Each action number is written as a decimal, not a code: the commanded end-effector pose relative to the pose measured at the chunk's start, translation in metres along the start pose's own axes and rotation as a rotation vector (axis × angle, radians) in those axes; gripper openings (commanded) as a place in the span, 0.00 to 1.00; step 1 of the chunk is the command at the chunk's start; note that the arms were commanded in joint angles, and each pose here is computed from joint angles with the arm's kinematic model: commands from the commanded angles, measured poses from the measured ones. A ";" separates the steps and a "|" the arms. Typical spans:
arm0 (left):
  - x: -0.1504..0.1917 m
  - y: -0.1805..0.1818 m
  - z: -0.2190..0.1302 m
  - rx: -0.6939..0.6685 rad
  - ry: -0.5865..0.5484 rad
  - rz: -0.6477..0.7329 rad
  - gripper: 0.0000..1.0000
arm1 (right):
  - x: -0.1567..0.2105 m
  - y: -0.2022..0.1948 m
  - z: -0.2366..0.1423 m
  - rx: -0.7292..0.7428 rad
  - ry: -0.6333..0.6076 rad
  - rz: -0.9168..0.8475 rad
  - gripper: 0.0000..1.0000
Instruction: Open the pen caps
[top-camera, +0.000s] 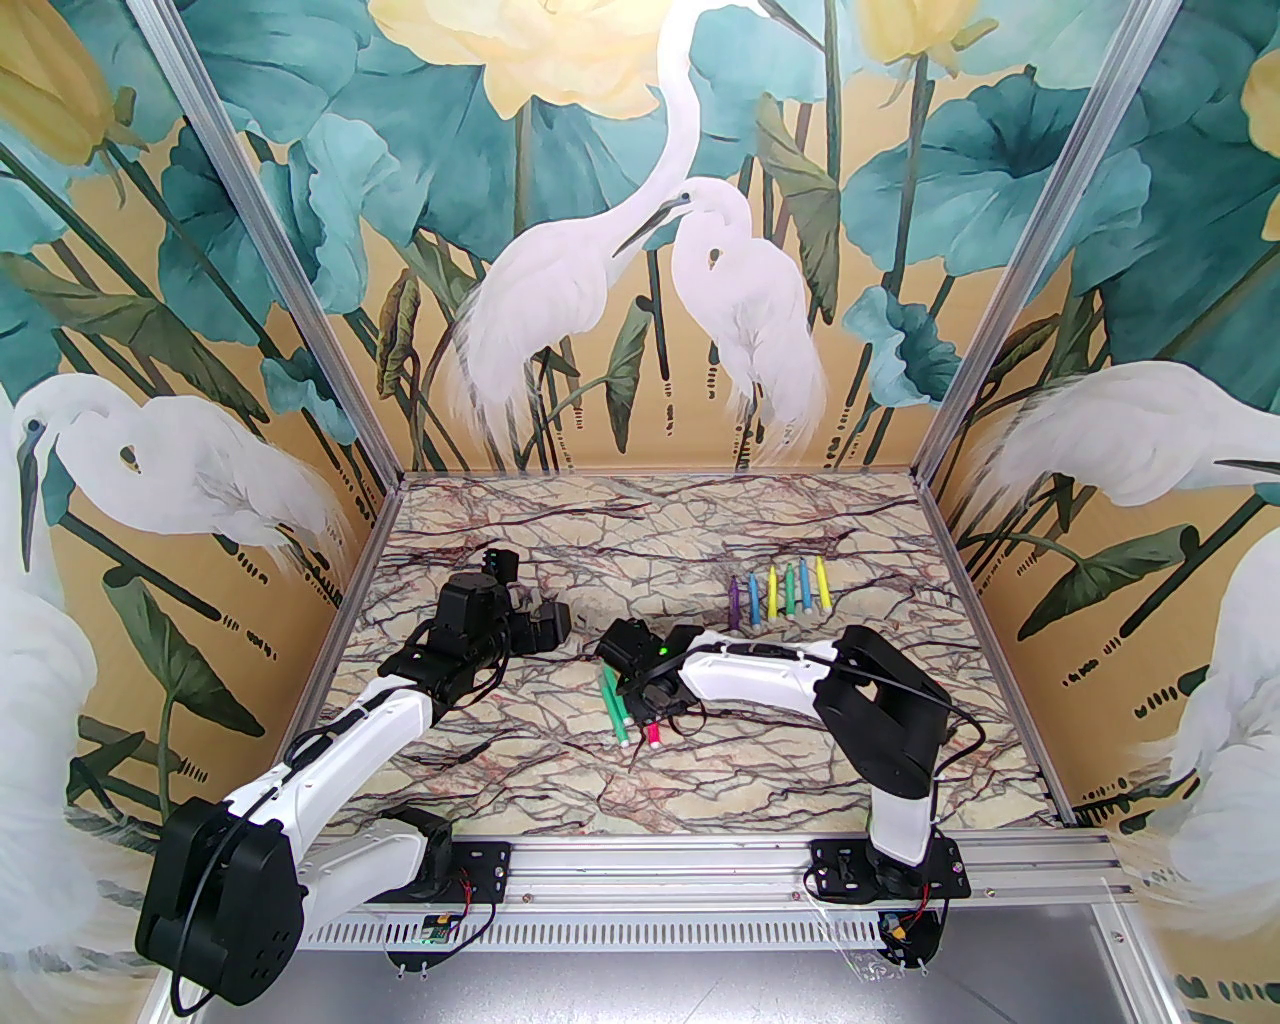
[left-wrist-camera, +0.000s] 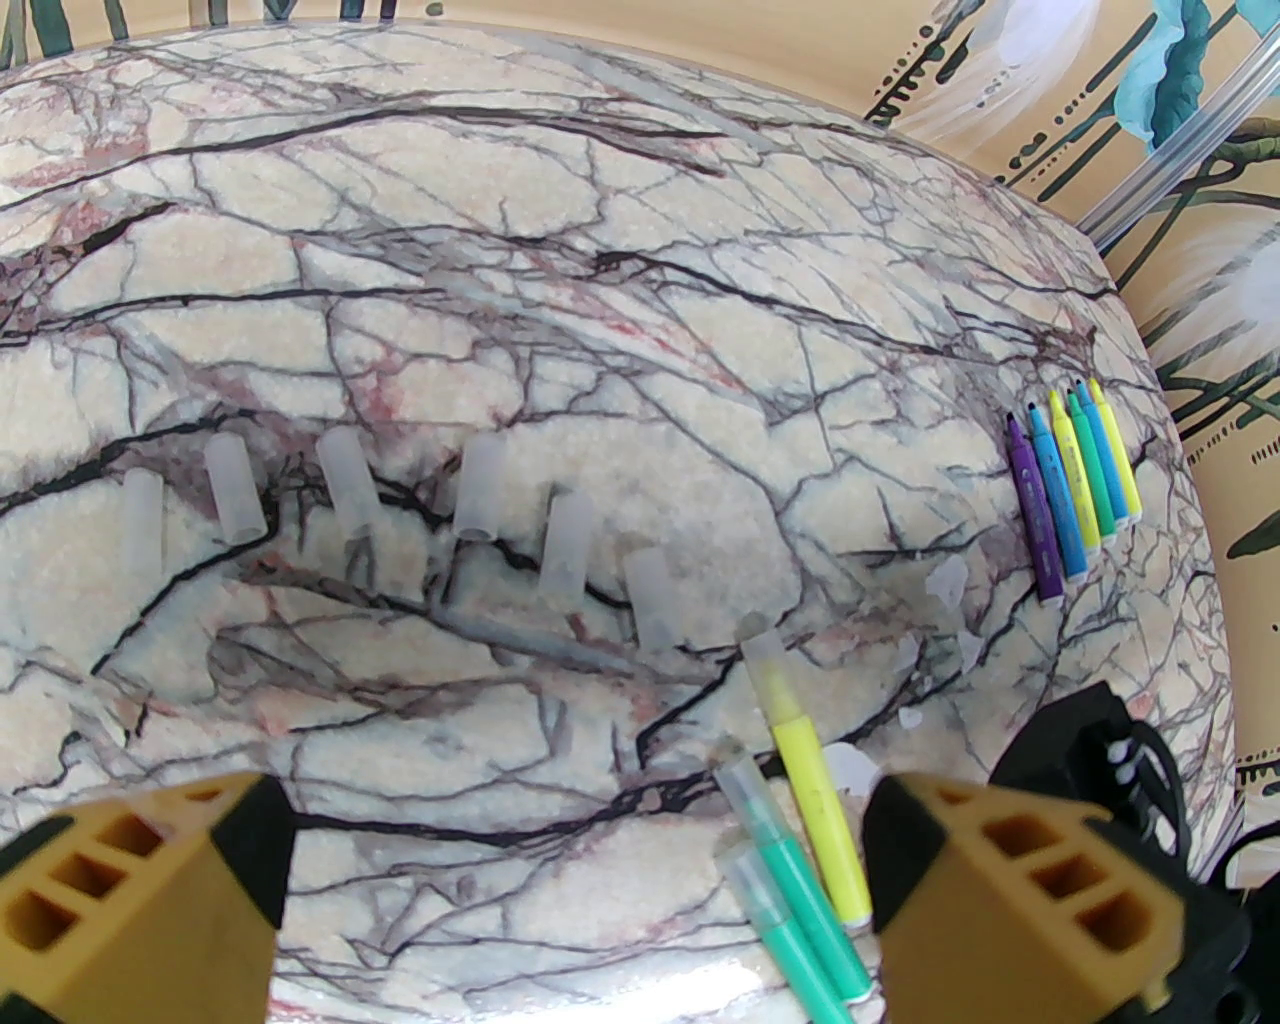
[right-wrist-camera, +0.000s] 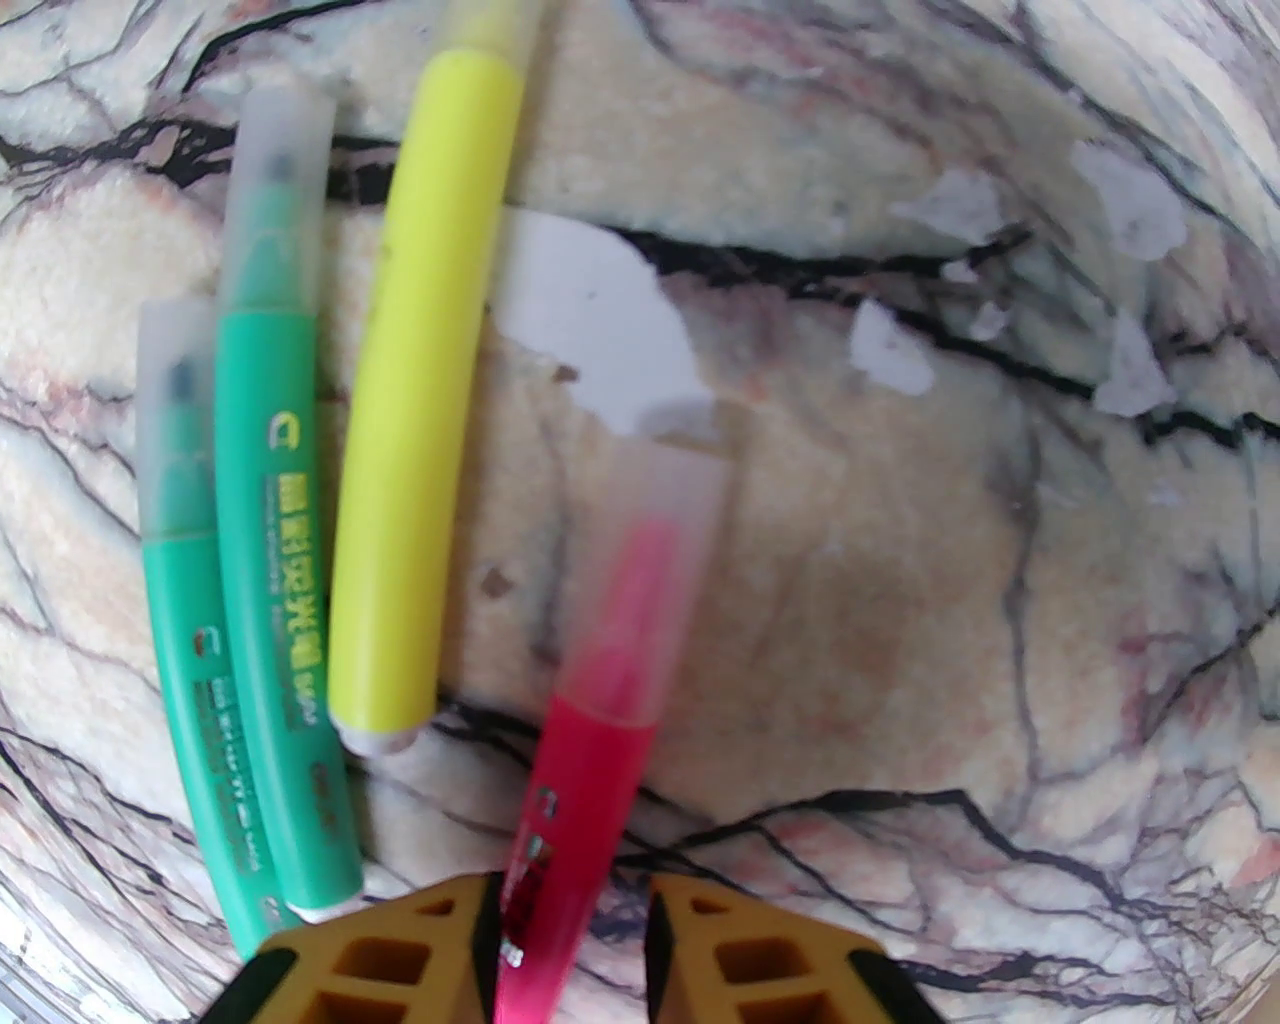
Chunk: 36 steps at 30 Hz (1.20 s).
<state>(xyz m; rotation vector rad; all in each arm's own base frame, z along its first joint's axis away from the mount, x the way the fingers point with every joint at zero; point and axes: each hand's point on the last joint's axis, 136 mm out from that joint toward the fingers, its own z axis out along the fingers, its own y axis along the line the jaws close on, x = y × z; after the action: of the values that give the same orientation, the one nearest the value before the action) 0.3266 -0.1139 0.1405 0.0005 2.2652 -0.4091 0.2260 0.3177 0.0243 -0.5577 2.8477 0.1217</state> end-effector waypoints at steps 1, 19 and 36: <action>-0.004 0.003 -0.002 -0.008 -0.024 0.011 0.99 | 0.002 -0.006 0.003 0.057 0.015 -0.009 0.31; -0.005 0.000 -0.001 0.009 -0.019 0.016 0.99 | 0.012 -0.002 0.019 0.044 0.073 -0.016 0.22; -0.004 -0.055 0.009 0.312 0.059 -0.054 0.91 | -0.013 -0.032 -0.016 -0.068 -0.078 0.036 0.00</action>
<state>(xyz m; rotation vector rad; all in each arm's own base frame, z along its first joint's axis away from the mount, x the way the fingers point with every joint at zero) 0.3237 -0.1471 0.1334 0.0819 2.2998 -0.6312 0.2341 0.2875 0.0195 -0.5137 2.8670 0.1415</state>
